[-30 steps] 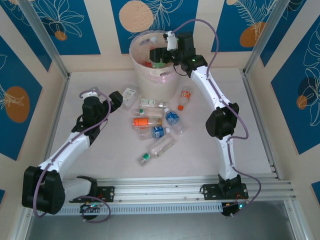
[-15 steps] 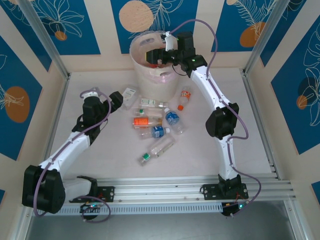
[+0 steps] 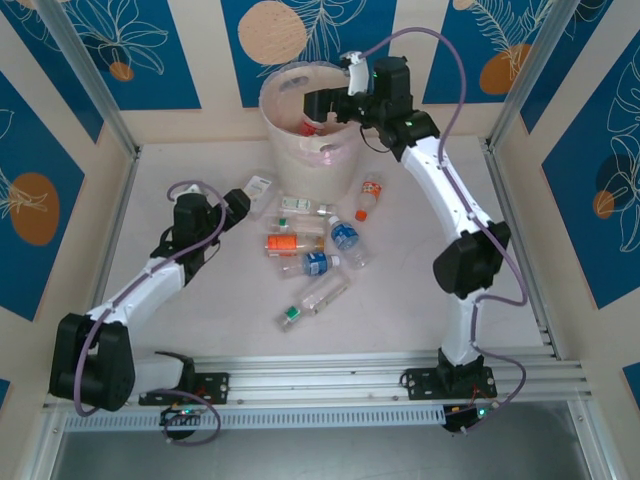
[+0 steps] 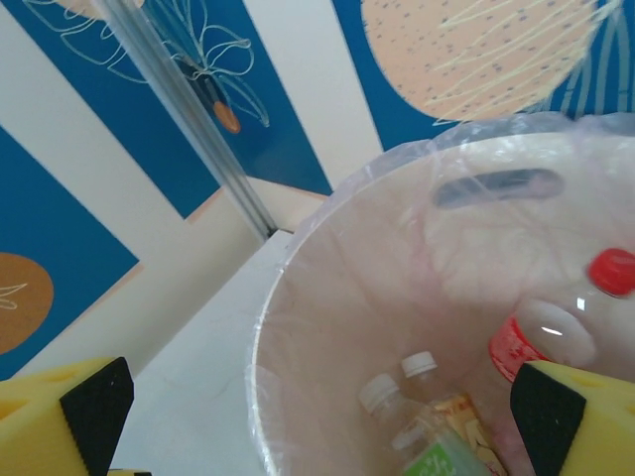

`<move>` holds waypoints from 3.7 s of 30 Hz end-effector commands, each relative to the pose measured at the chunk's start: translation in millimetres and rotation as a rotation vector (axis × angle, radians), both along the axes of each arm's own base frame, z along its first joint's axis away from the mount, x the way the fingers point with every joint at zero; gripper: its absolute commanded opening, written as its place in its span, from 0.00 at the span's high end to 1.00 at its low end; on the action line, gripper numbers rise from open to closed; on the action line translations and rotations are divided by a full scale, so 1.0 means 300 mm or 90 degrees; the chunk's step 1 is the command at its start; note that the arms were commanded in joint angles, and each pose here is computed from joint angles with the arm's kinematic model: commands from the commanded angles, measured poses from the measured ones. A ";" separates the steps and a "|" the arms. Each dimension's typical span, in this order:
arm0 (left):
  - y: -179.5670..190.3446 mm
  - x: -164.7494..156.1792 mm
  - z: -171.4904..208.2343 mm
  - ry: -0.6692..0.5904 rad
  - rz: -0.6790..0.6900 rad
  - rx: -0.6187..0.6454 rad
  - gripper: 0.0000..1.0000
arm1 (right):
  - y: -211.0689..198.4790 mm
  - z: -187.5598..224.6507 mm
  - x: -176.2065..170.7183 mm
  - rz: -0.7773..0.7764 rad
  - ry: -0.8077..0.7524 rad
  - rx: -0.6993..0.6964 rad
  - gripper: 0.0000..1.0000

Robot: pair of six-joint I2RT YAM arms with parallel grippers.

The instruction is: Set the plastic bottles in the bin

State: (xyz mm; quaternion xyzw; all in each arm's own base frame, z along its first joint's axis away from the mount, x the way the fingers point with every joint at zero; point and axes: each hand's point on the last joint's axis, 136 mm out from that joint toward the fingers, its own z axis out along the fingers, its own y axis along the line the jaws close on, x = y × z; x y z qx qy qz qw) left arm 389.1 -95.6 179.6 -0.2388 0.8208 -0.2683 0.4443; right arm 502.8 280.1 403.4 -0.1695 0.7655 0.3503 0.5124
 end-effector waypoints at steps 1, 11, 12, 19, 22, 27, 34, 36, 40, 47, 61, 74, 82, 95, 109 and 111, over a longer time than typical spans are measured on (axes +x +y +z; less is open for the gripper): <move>-0.006 0.006 -0.019 0.033 0.002 -0.034 0.00 | -0.085 0.052 -0.033 -0.075 -0.016 0.020 0.00; -0.040 -0.053 -0.142 0.136 0.001 -0.092 0.00 | -0.298 -0.192 -0.265 -0.194 0.081 0.042 0.00; -0.047 -0.062 -0.157 0.149 0.007 -0.107 0.00 | -0.323 -0.234 -0.285 -0.209 0.095 0.040 0.00; -0.112 -0.135 -0.245 0.274 0.092 -0.159 0.00 | -0.482 -0.432 -0.380 -0.318 0.180 0.046 0.00; -0.141 -0.160 -0.294 0.330 0.144 -0.230 0.00 | -0.527 -0.457 -0.395 -0.341 0.186 0.070 0.00; -0.197 -0.176 -0.327 0.395 0.180 -0.301 0.00 | -0.565 -0.443 -0.407 -0.351 0.188 0.071 0.00; -0.232 -0.140 -0.338 0.387 0.218 -0.325 0.06 | -0.567 -0.448 -0.419 -0.344 0.205 0.087 0.00; -0.252 -0.113 -0.345 0.379 0.215 -0.352 0.08 | -0.563 -0.439 -0.423 -0.338 0.206 0.095 0.00; -0.301 -0.078 -0.364 0.402 0.203 -0.365 0.10 | -0.565 -0.426 -0.428 -0.338 0.203 0.100 0.01; -0.353 -0.064 -0.436 0.435 0.213 -0.393 0.17 | -0.580 -0.436 -0.443 -0.350 0.213 0.094 0.01; -0.360 -0.033 -0.486 0.416 0.222 -0.400 0.45 | -0.582 -0.438 -0.444 -0.352 0.215 0.097 0.02; -0.326 0.046 -0.360 0.284 0.188 -0.403 0.62 | -0.583 -0.451 -0.439 -0.354 0.221 0.095 0.02; -0.316 0.099 -0.206 0.143 0.125 -0.396 0.68 | -0.586 -0.460 -0.442 -0.356 0.226 0.093 0.02; -0.285 0.016 -0.074 0.091 0.045 -0.341 0.73 | -0.631 -0.475 -0.501 -0.380 0.207 0.053 0.01; -0.372 -0.014 0.120 0.067 -0.143 -0.259 0.79 | -0.729 -0.509 -0.575 -0.443 0.151 0.011 0.01; -0.368 -0.016 0.183 0.041 -0.160 -0.228 0.82 | -0.728 -0.507 -0.575 -0.439 0.146 0.015 0.01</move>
